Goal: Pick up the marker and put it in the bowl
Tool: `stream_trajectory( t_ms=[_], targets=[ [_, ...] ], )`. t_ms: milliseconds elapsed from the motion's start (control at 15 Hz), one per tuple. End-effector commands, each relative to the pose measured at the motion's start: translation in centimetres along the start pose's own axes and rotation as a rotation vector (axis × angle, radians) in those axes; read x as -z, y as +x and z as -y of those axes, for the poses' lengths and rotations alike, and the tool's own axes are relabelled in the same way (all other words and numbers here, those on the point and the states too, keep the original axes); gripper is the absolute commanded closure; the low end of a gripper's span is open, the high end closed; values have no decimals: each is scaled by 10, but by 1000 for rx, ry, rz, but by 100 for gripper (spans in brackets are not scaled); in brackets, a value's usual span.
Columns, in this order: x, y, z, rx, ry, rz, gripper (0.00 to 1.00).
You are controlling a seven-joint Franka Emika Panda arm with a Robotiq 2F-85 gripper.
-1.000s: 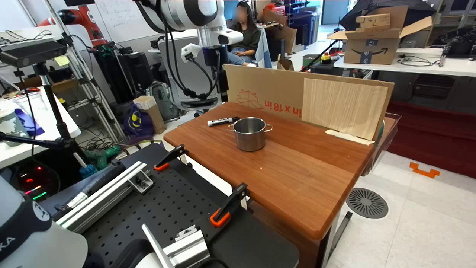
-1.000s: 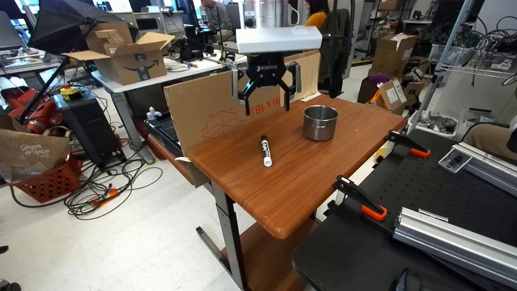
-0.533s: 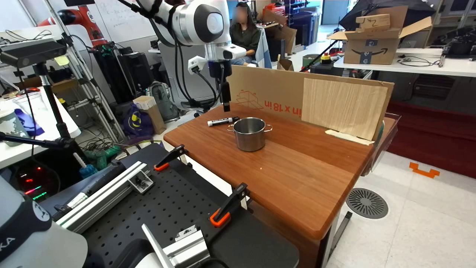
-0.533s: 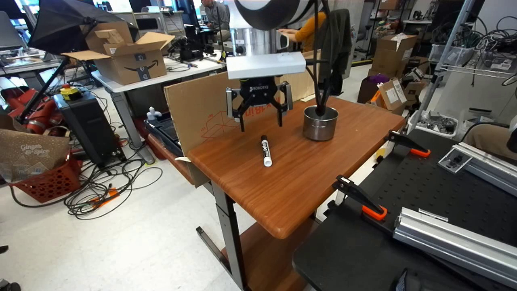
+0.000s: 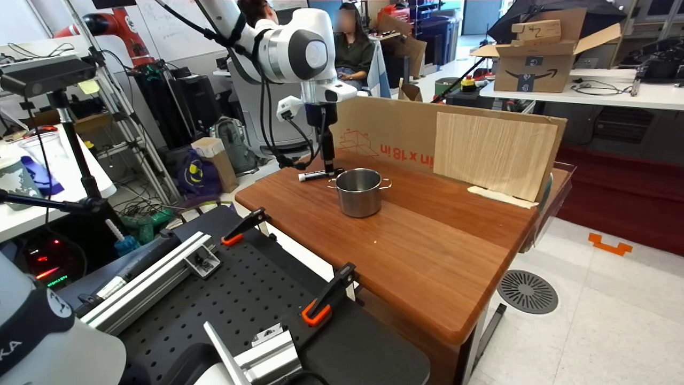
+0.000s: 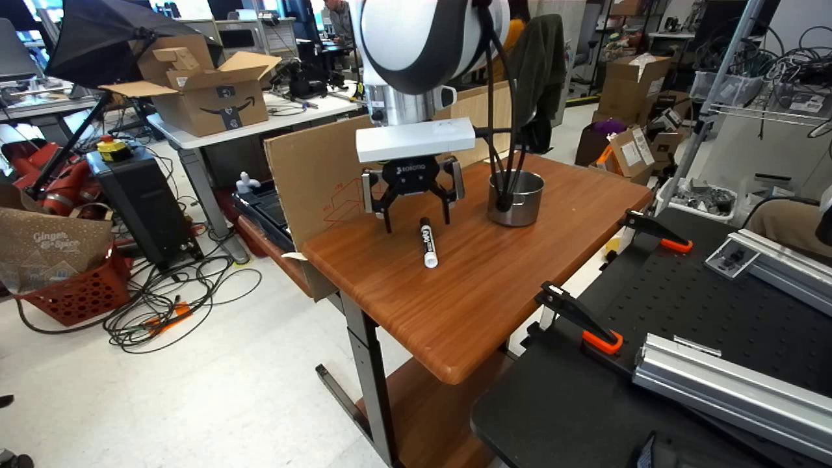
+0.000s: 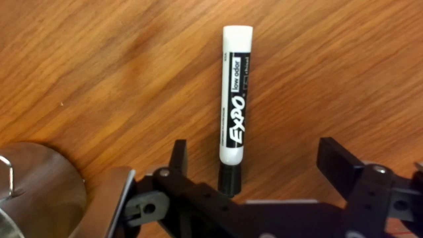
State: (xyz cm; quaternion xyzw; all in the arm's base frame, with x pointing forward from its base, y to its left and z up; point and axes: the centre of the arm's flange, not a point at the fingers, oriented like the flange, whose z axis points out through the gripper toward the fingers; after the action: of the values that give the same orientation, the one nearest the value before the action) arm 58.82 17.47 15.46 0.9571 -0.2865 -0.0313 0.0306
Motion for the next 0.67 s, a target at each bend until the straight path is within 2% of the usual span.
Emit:
stream_trajectory(
  t_ms=[0,200,267,333,600],
  targets=[
    [-9,10,8,-55,1,-10,0],
    [-9,15,7,-79,4,-11,0],
    [-9,16,8,-81,4,-16,25],
    [-9,17,8,-82,5,-18,26],
    [-10,20,9,-85,0,-13,58]
  ],
)
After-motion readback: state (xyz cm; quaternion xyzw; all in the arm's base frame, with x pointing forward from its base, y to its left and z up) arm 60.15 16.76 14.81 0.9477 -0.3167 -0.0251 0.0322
